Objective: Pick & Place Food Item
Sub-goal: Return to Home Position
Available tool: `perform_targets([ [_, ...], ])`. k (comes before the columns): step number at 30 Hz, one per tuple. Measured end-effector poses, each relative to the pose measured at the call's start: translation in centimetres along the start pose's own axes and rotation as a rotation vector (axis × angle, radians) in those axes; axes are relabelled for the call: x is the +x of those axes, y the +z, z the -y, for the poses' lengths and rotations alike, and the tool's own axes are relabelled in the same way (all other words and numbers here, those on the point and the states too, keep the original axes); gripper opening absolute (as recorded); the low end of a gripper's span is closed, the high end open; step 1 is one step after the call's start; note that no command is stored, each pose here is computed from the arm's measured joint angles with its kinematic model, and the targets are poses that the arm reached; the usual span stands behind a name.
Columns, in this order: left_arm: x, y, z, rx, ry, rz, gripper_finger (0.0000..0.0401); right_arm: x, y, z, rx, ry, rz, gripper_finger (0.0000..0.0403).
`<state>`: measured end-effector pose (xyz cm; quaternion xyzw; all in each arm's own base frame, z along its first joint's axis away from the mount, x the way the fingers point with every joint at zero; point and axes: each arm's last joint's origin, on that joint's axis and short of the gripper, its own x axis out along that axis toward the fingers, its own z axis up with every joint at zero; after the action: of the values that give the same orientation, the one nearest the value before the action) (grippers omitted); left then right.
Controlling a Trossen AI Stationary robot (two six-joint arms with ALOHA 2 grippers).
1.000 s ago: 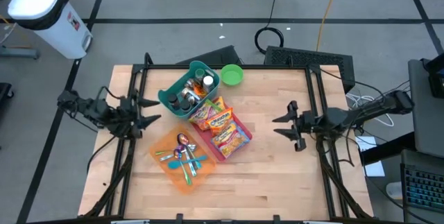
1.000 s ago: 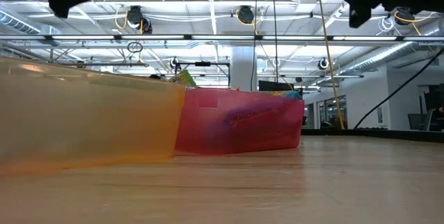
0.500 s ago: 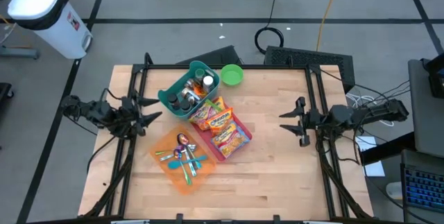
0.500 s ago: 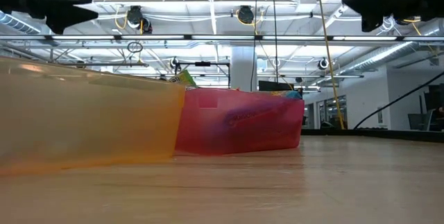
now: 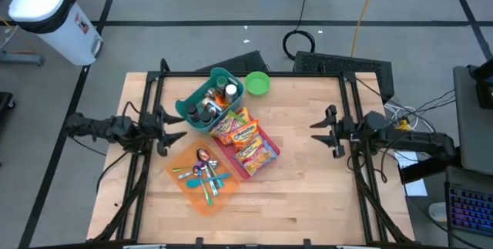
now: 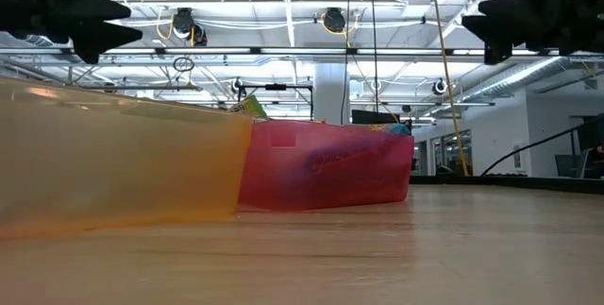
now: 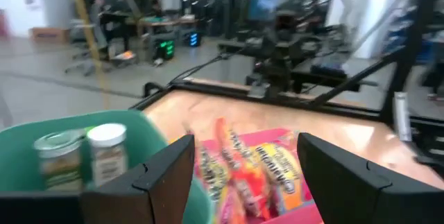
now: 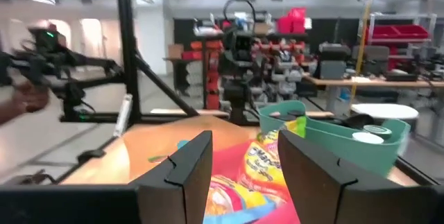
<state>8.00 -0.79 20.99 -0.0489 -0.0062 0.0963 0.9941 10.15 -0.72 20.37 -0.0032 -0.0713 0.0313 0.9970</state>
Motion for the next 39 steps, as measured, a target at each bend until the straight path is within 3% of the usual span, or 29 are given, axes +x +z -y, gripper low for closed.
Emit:
perform_targets([
  [3,0.5,-0.9,0.1,0.015,-0.048,0.013,0.0257,-0.2,-0.9,0.3,0.017,0.030,0.042,0.0155],
  [8,0.8,-1.8,-0.4,0.010,-0.002,-0.016,0.0257,-0.5,-1.0,0.9,0.028,0.045,0.077,0.0155],
  [15,1.0,-1.8,-0.6,0.012,-0.111,-0.028,0.0257,-0.9,-1.2,1.6,0.082,0.078,0.043,0.0155],
  [20,1.0,-1.6,-0.7,0.042,-0.112,0.001,0.0257,-1.0,-1.2,1.7,0.067,0.100,0.038,0.0155],
  [27,1.2,-2.3,-0.8,0.067,-0.093,-0.019,0.0257,-1.0,-1.7,2.4,0.062,-0.140,0.025,0.0155],
  [39,1.4,-3.5,-0.9,0.091,-0.087,-0.083,0.0257,-0.8,-3.2,2.2,0.034,-0.302,-0.117,0.0155],
])
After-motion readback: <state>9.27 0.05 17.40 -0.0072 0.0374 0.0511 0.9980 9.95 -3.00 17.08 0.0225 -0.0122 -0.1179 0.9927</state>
